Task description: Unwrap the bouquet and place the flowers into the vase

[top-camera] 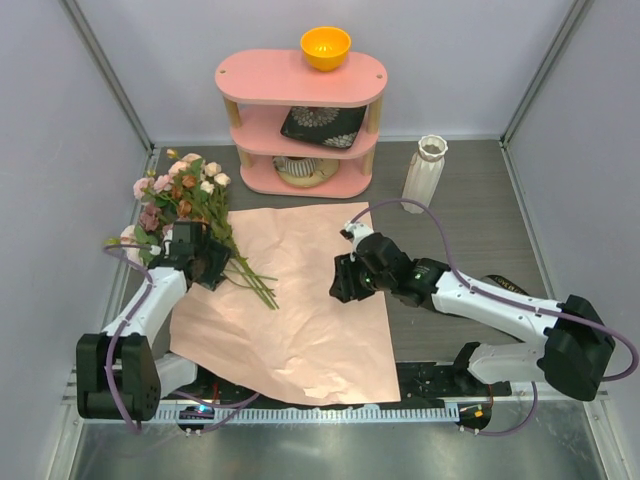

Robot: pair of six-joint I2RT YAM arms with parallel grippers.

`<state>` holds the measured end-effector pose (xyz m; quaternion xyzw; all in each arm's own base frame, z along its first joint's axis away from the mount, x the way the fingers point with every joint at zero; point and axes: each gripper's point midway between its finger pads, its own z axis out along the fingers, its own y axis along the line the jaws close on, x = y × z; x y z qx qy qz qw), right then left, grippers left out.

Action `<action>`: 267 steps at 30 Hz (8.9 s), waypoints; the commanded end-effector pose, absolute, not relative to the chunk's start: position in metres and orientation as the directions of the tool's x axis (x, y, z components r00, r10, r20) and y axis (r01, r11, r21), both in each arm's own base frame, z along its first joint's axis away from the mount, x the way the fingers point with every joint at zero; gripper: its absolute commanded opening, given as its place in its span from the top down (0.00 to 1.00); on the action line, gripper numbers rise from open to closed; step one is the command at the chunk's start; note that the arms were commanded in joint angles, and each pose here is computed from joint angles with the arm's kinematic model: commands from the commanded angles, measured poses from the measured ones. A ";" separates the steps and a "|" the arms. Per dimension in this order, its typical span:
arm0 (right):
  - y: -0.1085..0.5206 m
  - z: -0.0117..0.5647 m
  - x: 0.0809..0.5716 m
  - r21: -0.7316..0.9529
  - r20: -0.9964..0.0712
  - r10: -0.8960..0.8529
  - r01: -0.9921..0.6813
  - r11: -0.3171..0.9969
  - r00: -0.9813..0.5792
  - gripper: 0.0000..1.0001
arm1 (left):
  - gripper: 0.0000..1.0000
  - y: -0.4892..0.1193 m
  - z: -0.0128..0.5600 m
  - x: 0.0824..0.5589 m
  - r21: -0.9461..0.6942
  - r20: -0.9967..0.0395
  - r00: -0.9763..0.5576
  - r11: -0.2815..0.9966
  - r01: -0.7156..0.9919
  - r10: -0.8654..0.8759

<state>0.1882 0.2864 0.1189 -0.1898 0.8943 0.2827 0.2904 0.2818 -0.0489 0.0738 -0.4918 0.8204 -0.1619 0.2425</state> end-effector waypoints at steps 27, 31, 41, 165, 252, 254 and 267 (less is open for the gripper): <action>0.298 0.182 0.236 0.331 -0.769 -0.072 -0.491 0.806 -0.636 0.47 | 1.00 -0.012 0.162 0.290 -0.633 -0.520 -0.211 0.539 -0.555 -0.828; 0.304 0.190 0.240 0.323 -0.776 -0.086 -0.511 0.797 -0.625 0.46 | 1.00 -0.022 0.219 0.290 -0.671 -0.617 -0.212 0.648 -0.360 -0.757; 0.313 0.271 0.232 0.437 -0.827 -0.071 -0.719 0.540 -0.557 0.35 | 1.00 -0.171 0.358 0.240 -0.567 -0.815 -0.399 0.435 0.700 -0.420; 0.220 0.150 0.241 0.477 -0.720 0.188 -0.279 0.834 -0.668 0.23 | 0.00 -0.145 0.246 0.272 -0.442 -0.793 -0.511 0.891 0.107 -0.331; 0.338 0.354 0.203 0.596 -0.796 0.191 -0.687 0.415 -0.575 0.33 | 1.00 -0.252 0.291 0.179 -0.512 -0.857 -0.514 0.187 0.838 -0.042; 0.340 0.351 0.205 0.611 -0.784 0.202 -0.676 0.411 -0.586 0.33 | 1.00 -0.253 0.291 0.178 -0.515 -0.855 -0.517 0.180 0.838 -0.039; 0.347 0.341 0.235 0.619 -0.778 0.271 -0.620 0.482 -0.566 0.88 | 1.00 -0.257 0.291 0.172 -0.525 -0.849 -0.528 0.169 0.834 -0.030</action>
